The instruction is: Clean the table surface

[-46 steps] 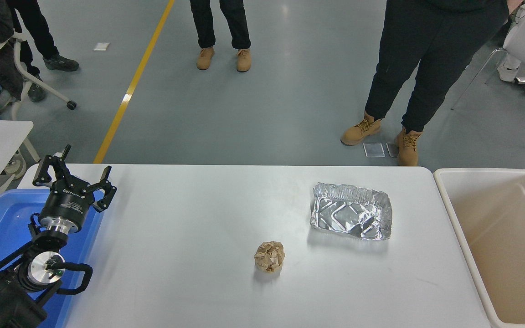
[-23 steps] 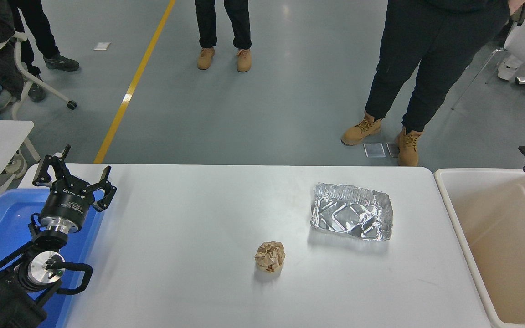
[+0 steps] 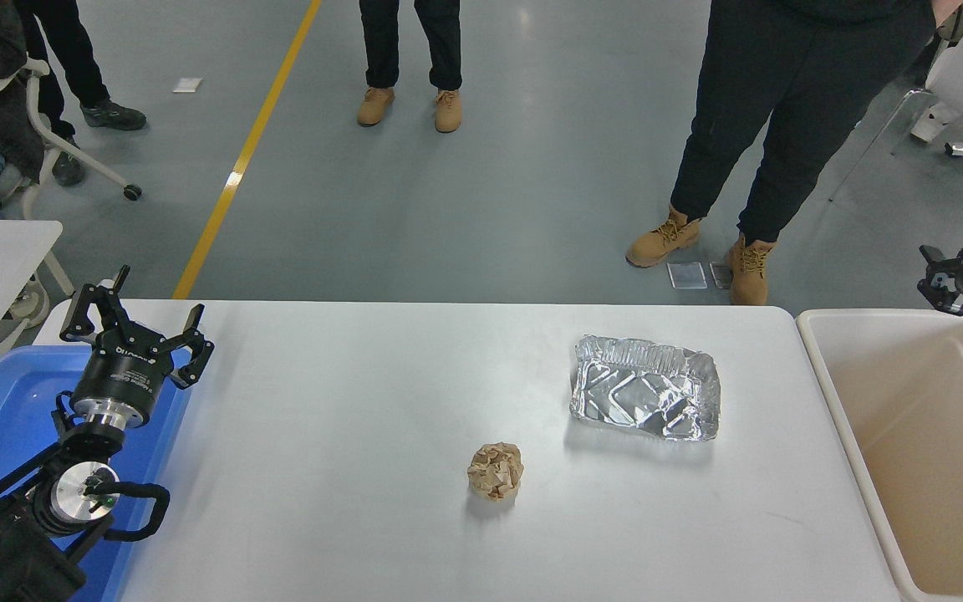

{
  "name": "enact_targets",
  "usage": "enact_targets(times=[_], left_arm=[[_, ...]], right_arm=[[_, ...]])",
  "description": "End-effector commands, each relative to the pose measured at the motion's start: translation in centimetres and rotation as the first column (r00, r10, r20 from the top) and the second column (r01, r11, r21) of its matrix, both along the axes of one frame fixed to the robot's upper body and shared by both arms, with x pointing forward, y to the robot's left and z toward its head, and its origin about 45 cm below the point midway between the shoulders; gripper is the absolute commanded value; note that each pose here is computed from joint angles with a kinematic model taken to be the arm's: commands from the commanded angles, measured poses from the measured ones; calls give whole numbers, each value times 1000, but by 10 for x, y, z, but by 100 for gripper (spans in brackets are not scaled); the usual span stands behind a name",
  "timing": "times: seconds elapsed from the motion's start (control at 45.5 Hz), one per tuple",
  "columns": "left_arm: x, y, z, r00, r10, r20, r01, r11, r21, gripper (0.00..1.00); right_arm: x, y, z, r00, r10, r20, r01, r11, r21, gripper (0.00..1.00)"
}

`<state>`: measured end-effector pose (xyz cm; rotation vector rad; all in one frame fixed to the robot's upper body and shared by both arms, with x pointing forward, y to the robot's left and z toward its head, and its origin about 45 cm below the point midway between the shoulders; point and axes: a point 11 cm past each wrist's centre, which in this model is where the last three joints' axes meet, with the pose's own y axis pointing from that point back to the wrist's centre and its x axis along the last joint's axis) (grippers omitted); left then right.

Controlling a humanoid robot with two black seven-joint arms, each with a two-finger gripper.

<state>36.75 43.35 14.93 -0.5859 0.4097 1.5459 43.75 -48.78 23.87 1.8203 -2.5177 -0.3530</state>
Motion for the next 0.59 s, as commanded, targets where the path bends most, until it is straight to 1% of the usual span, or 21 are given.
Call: enact_targets(times=[0.0, 0.374, 0.571], left_arm=[[0, 0, 0, 1000, 0, 1, 0, 1000, 0, 99], [0, 0, 0, 1000, 0, -1, 0, 1000, 0, 99], [0, 0, 0, 1000, 0, -1, 0, 1000, 0, 99]], right_arm=[[-1, 17, -16, 1000, 14, -13, -14, 999, 31, 99], [-9, 50, -57, 998, 49, -32, -47, 997, 64, 99], [-10, 58, -64, 998, 58, -33, -55, 996, 74, 99]])
